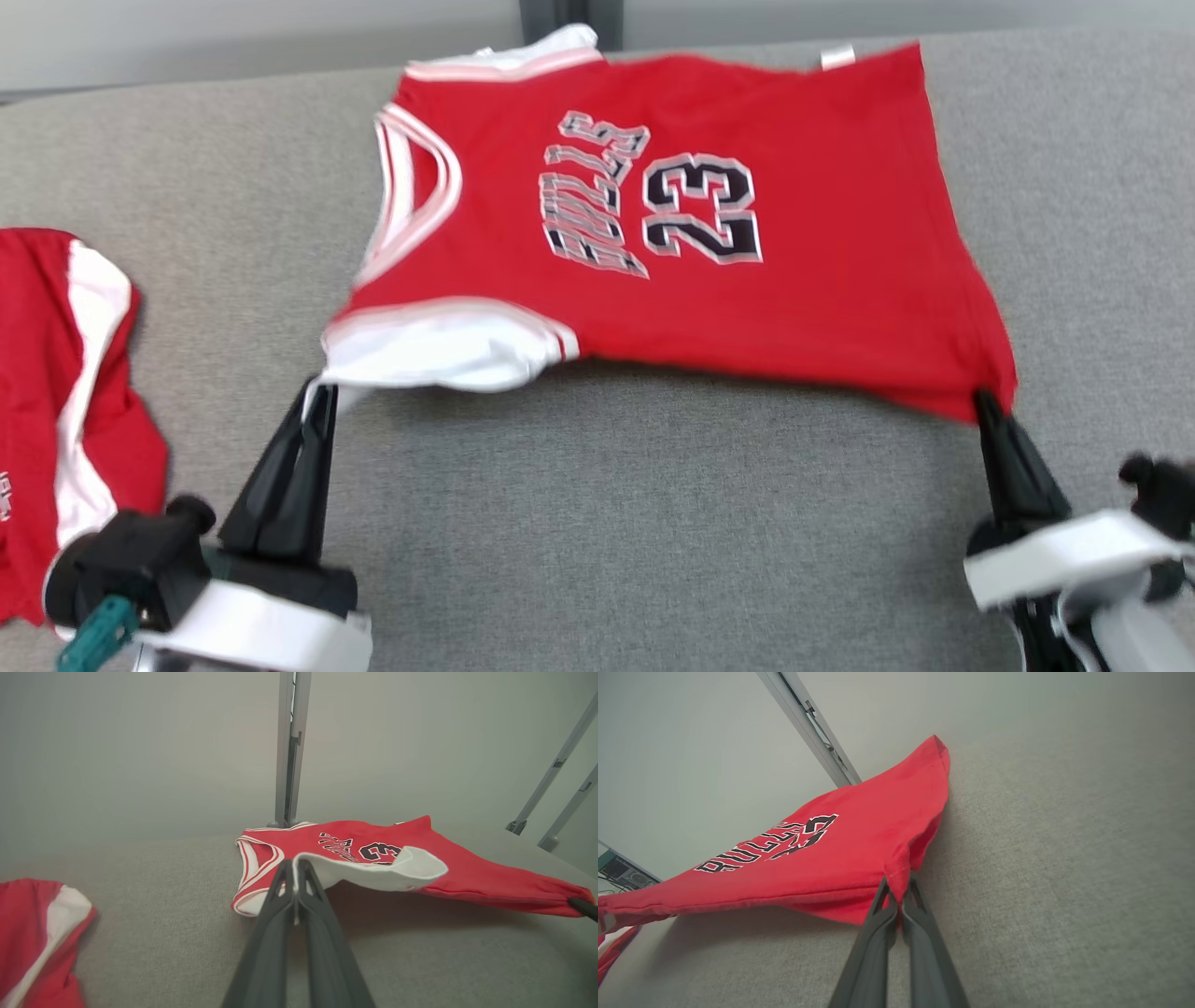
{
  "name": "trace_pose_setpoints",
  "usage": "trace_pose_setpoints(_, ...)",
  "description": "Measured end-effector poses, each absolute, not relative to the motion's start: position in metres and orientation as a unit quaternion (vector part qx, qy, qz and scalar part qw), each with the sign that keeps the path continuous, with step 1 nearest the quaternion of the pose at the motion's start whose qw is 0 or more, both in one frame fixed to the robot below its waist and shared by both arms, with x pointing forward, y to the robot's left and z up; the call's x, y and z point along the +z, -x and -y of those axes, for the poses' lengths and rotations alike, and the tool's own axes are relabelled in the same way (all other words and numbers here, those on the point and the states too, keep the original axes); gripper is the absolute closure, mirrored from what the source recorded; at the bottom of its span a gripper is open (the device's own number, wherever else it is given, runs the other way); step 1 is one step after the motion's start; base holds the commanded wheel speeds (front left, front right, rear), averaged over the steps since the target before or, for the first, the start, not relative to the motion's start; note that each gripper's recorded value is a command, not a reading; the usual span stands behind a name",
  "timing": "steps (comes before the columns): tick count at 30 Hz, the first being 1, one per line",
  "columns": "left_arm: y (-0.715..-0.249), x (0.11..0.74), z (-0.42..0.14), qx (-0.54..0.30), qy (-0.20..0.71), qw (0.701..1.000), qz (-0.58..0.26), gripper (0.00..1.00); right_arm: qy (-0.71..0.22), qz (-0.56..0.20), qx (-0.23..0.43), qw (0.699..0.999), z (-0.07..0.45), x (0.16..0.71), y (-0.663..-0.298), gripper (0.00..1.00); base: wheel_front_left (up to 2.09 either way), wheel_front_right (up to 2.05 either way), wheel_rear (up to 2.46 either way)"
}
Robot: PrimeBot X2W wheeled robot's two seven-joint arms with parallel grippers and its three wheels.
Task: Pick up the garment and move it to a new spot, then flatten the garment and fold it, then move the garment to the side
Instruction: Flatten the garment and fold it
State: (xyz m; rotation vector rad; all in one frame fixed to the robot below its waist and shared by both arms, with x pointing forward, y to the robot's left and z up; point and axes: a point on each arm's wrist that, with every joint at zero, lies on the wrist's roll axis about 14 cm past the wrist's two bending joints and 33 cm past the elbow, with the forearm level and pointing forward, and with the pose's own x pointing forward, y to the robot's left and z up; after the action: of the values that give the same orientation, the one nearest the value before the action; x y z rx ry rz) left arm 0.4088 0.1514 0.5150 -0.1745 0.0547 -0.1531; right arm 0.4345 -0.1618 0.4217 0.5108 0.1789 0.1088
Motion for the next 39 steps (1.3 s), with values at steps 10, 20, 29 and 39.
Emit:
trace_pose_setpoints(10, -0.338, 0.517, -0.161, -0.072, 0.063, 0.988, -0.122, 1.00, -0.226, -0.156, 0.046, 0.961, 0.169, 0.402, -0.362, 1.00, 0.00, 0.00, 0.00)
trace_pose_setpoints(20, -0.301, 0.522, -0.164, -0.086, 0.037, 0.979, -0.179, 1.00, -0.220, -0.237, 0.023, 0.946, 0.179, 0.392, -0.315, 1.00, 0.00, 0.00, 0.00)
trace_pose_setpoints(29, -0.342, 0.530, -0.154, -0.124, 0.031, 0.981, -0.142, 1.00, -0.235, -0.179, -0.004, 0.955, 0.191, 0.425, -0.346, 1.00, 0.00, 0.00, 0.00)
trace_pose_setpoints(39, -0.417, 0.515, -0.143, -0.153, 0.038, 0.980, -0.118, 1.00, -0.236, -0.161, -0.001, 0.958, 0.186, 0.426, -0.391, 1.00, 0.00, 0.00, 0.00)
